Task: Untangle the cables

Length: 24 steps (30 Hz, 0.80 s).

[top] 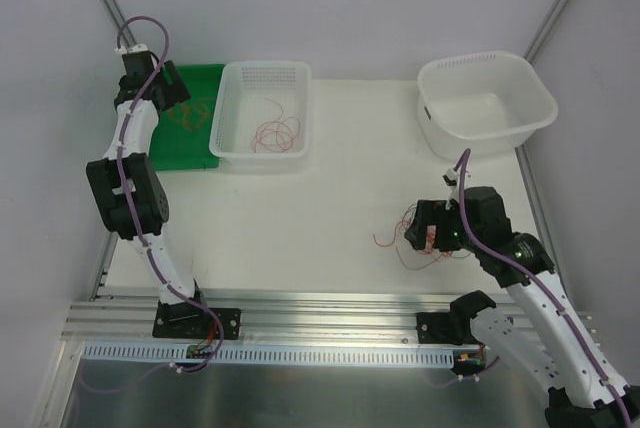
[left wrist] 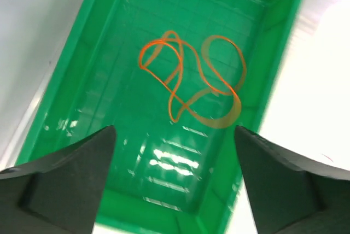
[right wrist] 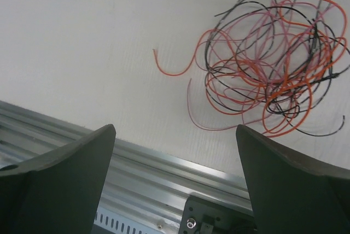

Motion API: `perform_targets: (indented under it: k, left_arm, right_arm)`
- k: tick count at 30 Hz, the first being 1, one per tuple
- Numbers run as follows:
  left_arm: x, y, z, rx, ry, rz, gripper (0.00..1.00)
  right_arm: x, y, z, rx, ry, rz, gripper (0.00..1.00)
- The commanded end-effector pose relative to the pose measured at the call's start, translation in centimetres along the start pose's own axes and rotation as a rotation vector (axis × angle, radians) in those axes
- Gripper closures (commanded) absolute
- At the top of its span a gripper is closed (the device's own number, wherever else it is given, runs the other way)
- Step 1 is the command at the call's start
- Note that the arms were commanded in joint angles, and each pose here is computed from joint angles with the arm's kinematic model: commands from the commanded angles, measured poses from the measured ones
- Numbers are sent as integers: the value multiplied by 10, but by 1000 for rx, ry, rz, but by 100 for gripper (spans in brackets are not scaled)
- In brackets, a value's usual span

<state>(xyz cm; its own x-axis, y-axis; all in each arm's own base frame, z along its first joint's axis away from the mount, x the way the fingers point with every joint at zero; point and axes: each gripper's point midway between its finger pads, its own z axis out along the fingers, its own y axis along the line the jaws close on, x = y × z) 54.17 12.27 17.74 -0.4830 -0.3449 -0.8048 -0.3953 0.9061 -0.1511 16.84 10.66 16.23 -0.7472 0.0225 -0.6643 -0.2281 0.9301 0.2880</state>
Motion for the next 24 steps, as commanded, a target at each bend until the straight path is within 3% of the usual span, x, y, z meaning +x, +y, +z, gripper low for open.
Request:
perform_targets:
  k: [1,3,9,15,21,24]
  left_arm:
    - [-58,-36,-87,167,-151,-114,7]
    - [-54,-48,-109,237,-136,-135,1]
    - [-3,-87,-188,413,-57,-183,1]
    - [104,-127,-267,631,66,-66,1]
    - [233,-143,-310,823,350,7,1]
    - [293,-136,-321,827,478,31,1]
  right_arm:
    - [-5,-23,-3,151,-8,27,3]
    - [-7,-36,-4,231,-10,43,3]
    - [-8,-68,7,402,1,91,2]
    - [-2,-72,35,388,43,192,1]
    - [2,-79,71,401,66,205,1]
    - [7,-84,88,421,80,211,7]
